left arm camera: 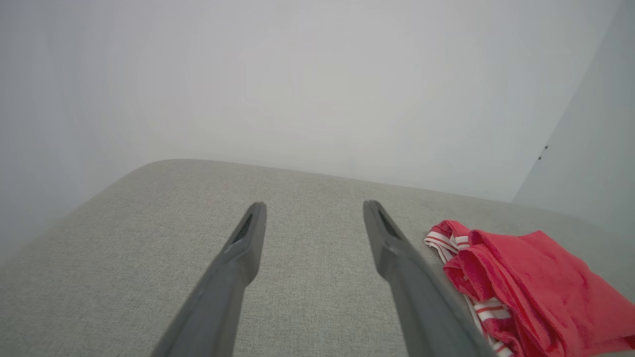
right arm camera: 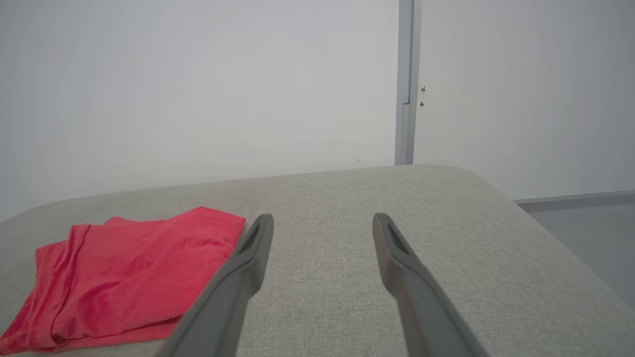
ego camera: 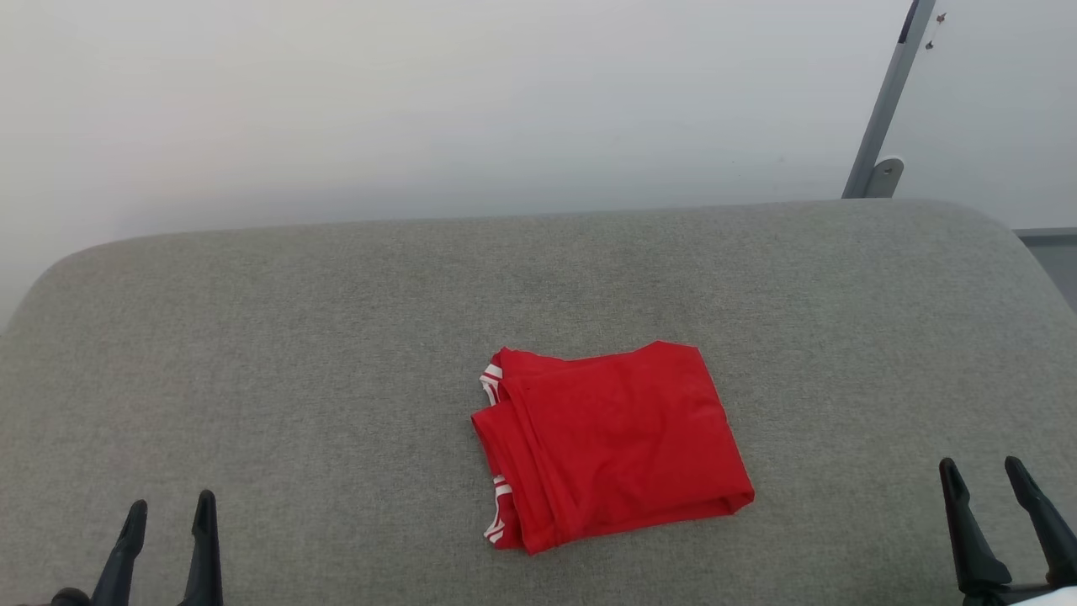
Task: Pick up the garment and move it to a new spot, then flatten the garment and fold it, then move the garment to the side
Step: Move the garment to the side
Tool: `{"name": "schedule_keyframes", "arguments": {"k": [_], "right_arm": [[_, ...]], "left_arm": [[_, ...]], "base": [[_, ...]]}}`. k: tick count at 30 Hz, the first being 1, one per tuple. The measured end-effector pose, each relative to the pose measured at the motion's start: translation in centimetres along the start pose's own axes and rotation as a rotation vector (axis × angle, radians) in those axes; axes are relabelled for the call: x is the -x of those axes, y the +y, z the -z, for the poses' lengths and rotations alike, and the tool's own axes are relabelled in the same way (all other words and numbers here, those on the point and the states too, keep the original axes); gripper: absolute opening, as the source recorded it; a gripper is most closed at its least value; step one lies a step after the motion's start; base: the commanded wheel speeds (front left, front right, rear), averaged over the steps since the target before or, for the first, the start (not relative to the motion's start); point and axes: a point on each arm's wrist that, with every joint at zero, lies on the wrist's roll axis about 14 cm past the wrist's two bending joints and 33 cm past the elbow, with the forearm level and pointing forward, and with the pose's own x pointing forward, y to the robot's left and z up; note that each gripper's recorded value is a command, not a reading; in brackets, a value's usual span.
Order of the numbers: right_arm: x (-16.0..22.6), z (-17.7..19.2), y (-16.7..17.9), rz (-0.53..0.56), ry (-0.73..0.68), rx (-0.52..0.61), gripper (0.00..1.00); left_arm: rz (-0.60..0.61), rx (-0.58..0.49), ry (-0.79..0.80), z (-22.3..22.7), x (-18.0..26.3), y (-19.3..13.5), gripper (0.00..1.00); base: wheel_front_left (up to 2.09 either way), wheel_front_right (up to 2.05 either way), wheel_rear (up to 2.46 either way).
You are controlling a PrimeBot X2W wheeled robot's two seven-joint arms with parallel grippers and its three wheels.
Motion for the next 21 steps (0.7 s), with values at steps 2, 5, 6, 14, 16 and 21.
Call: {"name": "schedule_keyframes", "arguments": {"k": [2, 5, 6, 14, 16, 21], "right_arm": [[0.1, 0.0, 0.2, -0.003, -0.001, 0.0, 1.0], [0.0, 0.0, 0.5, -0.008, -0.004, 0.0, 1.0], [0.0, 0.0, 0.6, -0.01, -0.004, -0.001, 1.0], [-2.6, 0.3, 2.7, -0.096, 0.048, -0.003, 1.0], [-3.7, 0.8, 3.4, -0.124, 0.101, -0.012, 1.0], [-6.4, 2.8, 5.5, -0.204, 0.28, -0.036, 1.0]], "left_arm": [[-0.005, 0.006, 0.0, 0.1, 0.1, 0.0, 1.0], [-0.003, 0.012, 0.005, 0.3, 0.1, -0.2, 1.0], [-0.004, 0.014, 0.005, 0.3, 0.1, -0.3, 1.0], [-0.01, 0.023, 0.011, 0.6, 0.0, -0.4, 1.0], [-0.013, 0.026, 0.014, 0.7, 0.0, -0.4, 1.0], [-0.014, 0.041, 0.027, 1.2, 0.2, -0.6, 1.0]], "base": [[0.0, 0.0, 0.0], [0.0, 0.0, 0.0], [0.0, 0.0, 0.0], [0.0, 0.0, 0.0], [0.0, 0.0, 0.0], [0.0, 0.0, 0.0]]}}
